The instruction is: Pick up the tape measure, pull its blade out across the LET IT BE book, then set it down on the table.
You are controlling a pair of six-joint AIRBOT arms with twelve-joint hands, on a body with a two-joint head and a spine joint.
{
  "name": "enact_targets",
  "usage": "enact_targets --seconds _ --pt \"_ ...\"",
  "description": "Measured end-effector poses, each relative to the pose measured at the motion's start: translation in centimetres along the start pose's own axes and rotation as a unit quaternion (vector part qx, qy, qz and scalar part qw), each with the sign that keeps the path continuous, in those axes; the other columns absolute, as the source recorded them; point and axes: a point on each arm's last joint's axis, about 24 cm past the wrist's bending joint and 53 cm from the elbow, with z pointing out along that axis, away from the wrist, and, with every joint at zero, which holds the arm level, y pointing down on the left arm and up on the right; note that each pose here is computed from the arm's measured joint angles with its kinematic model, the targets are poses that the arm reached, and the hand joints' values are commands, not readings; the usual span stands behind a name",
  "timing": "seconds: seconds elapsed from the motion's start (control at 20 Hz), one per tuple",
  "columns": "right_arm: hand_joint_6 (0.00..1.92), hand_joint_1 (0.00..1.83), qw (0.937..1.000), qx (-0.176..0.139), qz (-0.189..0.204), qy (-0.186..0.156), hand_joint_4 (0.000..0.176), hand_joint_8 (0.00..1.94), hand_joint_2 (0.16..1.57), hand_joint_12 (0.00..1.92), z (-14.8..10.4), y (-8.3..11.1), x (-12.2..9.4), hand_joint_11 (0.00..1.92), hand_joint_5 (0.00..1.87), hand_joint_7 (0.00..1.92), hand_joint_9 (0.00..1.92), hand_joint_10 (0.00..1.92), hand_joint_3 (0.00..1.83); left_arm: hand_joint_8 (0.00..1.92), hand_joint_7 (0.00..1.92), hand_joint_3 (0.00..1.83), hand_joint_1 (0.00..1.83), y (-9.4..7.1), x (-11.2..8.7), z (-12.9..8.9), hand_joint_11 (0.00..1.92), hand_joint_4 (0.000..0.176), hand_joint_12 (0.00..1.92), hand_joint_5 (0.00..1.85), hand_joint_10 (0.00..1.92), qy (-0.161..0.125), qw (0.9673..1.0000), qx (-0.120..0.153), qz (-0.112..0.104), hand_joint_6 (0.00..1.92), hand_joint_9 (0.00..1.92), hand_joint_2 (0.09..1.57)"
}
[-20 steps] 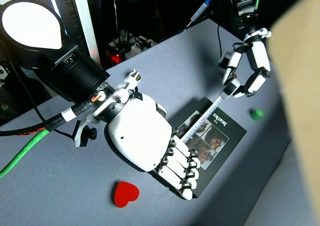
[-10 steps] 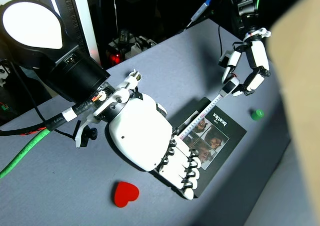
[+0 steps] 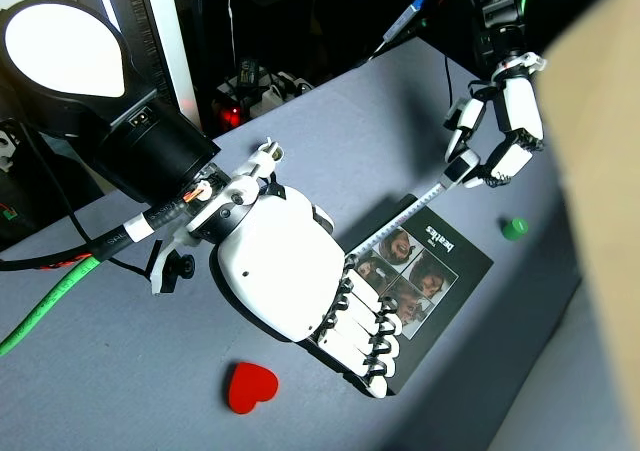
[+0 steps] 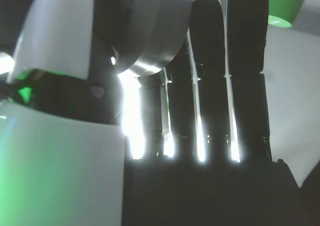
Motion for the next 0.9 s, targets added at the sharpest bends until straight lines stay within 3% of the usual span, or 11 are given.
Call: enact_targets --seconds 0.35,0.7,0.9 --pt "0.0 0.0 1.0 0.001 0.0 0.0 0.0 0.0 1.0 0.25 0.0 0.0 0.0 0.0 0.0 0.0 0.0 0.0 0.0 0.84 1.07 0.0 1.39 -0.4 -0.6 0.0 0.96 0.0 1.04 0.97 1.23 -0.002 0.9999 0.008 0.009 0.76 0.96 1.09" --pt "0.0 0.0 1.0 0.001 0.0 0.0 0.0 0.0 1.01 0.24 0.0 -0.1 0.0 0.0 0.0 0.0 0.0 0.0 0.0 0.83 1.08 0.0 1.38 -0.9 -1.0 0.8 0.93 0.0 1.07 0.98 1.24 -0.031 0.9991 0.015 -0.026 0.75 0.96 1.09" --pt "0.0 0.0 1.0 0.001 -0.002 -0.002 0.0 0.0 1.01 0.25 0.0 0.0 -0.1 0.0 0.0 0.0 0.0 0.0 0.0 0.83 1.08 0.0 1.39 -0.5 -0.9 0.7 0.94 0.0 1.07 0.98 1.24 -0.03 0.9992 0.008 -0.026 0.75 0.96 1.09"
